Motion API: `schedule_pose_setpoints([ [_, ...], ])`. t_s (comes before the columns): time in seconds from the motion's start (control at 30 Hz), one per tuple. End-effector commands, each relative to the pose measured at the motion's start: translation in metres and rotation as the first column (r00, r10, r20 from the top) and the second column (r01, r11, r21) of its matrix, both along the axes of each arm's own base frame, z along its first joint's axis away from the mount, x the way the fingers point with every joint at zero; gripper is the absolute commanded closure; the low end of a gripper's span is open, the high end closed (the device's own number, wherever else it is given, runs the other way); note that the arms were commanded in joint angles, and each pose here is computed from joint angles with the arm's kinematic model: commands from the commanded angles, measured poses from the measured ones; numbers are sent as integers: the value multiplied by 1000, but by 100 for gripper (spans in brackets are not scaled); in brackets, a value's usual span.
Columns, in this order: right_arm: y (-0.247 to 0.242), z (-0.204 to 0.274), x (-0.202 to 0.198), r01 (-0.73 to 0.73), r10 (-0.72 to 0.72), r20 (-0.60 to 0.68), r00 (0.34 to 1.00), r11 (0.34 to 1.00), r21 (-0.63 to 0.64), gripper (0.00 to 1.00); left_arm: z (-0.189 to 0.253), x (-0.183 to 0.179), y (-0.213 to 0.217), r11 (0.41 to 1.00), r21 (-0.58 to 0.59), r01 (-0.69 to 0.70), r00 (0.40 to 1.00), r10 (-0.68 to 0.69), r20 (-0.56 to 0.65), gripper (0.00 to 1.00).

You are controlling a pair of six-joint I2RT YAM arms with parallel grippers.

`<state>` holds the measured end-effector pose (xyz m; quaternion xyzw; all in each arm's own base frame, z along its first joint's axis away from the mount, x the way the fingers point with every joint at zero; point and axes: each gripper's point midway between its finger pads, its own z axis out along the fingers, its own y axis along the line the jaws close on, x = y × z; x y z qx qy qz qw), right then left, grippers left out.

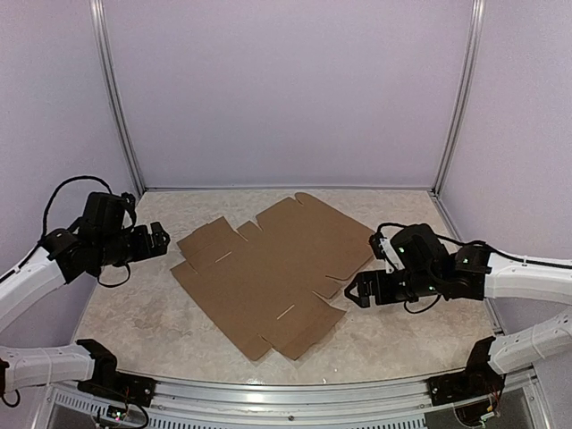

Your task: Fold the paper box

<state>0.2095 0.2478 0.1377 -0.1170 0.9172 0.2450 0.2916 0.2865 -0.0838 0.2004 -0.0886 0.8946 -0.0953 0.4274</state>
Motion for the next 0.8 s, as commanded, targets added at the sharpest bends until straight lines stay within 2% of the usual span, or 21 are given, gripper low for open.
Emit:
schedule_pose_setpoints([
  [0.0, 13, -20, -4, 54, -47, -104, 993, 997, 62, 3, -31, -7, 3, 997, -69, -47, 996, 41, -80, 1],
  [0.13, 9, -29, 3, 107, -102, -110, 989, 994, 37, 3, -62, -19, 0, 982, -155, -110, 984, 85, -159, 1],
  [0.37, 4, -32, 19, 193, -191, -73, 979, 981, 19, 5, -103, -41, -34, 899, -426, -101, 970, -7, -245, 1],
  [0.5, -4, -35, 33, 240, -239, -55, 969, 971, 9, 7, -113, -51, -43, 854, -508, -115, 961, -33, -273, 1],
  [0.77, -6, -34, 57, 276, -273, -52, 961, 957, 85, 9, -124, -61, -67, 756, -643, -122, 955, -88, -285, 1],
])
